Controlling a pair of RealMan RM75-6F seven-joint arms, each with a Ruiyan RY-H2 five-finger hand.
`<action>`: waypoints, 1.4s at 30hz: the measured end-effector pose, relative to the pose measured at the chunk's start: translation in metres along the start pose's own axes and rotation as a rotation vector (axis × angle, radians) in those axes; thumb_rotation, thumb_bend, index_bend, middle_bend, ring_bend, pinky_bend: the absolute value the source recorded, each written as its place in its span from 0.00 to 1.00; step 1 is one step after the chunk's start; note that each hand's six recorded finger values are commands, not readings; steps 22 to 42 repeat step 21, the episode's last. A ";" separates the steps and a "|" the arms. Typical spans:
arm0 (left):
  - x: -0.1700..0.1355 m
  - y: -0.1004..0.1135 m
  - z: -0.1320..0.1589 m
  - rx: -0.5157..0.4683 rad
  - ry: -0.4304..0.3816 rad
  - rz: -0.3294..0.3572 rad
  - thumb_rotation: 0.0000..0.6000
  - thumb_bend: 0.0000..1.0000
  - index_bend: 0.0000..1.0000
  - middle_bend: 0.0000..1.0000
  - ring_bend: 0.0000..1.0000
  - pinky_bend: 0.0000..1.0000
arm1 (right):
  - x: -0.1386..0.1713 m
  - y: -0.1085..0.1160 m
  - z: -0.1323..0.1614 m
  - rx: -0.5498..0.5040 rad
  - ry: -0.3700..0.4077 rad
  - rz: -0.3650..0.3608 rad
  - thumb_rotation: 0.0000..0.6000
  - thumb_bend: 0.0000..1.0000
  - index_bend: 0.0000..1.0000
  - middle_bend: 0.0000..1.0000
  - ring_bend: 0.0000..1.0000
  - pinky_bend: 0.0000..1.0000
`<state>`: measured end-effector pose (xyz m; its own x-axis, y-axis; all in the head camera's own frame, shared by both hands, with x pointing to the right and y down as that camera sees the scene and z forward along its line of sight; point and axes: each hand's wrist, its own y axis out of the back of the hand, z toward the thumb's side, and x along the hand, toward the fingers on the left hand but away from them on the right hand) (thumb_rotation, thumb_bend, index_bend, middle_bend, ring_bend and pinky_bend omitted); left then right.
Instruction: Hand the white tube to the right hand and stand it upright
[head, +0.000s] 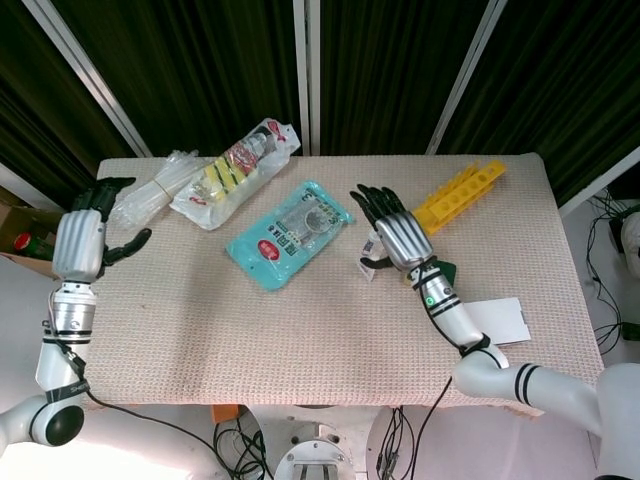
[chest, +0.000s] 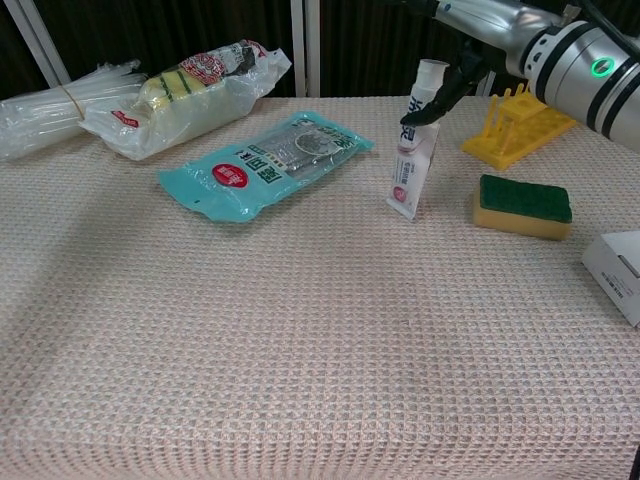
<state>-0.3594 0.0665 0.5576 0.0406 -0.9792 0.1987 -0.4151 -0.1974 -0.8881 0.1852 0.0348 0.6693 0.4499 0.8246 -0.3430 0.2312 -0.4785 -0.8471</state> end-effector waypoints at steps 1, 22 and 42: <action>-0.003 0.001 -0.003 0.005 0.002 0.003 0.00 0.00 0.17 0.19 0.12 0.17 | 0.007 0.005 -0.004 0.009 -0.014 0.005 1.00 0.00 0.00 0.00 0.00 0.00; -0.118 -0.020 -0.085 0.317 0.172 -0.089 0.00 0.00 0.15 0.17 0.11 0.17 | 0.227 0.021 -0.150 0.060 -0.584 -0.180 1.00 0.00 0.00 0.00 0.00 0.00; -0.118 -0.020 -0.085 0.317 0.172 -0.089 0.00 0.00 0.15 0.17 0.11 0.17 | 0.227 0.021 -0.150 0.060 -0.584 -0.180 1.00 0.00 0.00 0.00 0.00 0.00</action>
